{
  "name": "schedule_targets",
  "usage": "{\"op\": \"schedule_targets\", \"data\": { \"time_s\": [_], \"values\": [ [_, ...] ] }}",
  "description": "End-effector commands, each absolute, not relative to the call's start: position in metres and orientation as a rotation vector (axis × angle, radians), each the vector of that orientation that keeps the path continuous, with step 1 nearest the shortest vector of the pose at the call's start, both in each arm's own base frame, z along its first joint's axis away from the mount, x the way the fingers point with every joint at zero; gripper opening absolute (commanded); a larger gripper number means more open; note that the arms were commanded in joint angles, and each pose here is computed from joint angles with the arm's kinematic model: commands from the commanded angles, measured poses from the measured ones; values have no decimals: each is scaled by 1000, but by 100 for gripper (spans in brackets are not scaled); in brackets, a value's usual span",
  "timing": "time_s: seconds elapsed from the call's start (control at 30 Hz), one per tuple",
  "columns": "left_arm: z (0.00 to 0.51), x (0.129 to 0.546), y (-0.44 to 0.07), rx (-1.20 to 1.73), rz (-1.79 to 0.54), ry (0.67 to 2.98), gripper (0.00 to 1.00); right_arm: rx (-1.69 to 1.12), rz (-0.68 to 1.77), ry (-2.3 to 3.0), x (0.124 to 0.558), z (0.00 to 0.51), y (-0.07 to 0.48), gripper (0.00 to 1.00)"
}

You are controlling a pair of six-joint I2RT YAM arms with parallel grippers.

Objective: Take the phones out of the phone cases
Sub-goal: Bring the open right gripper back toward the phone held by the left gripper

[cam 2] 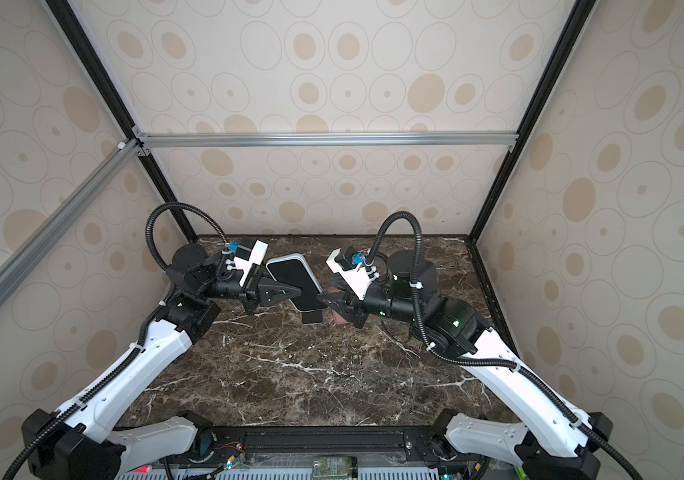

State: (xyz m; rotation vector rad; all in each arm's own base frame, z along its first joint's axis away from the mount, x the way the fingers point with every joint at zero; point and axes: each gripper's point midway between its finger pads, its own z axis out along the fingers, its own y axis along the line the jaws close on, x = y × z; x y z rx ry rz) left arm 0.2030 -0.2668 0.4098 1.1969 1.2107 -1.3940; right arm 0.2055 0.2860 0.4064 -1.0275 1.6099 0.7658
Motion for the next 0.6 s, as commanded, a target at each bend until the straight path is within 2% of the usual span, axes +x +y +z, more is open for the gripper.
{"op": "schedule_targets", "data": {
  "time_s": [0.0, 0.4, 0.57],
  "values": [
    [425, 191, -265, 1263, -1377, 1117, 0, -991, 694, 1612, 212, 414, 278, 40],
    [424, 189, -265, 1281, -1380, 1112, 0, -914, 581, 1688, 228, 404, 264, 37],
    [426, 197, -265, 1239, -1313, 1131, 0, -1022, 605, 1656, 210, 396, 264, 37]
  ]
}}
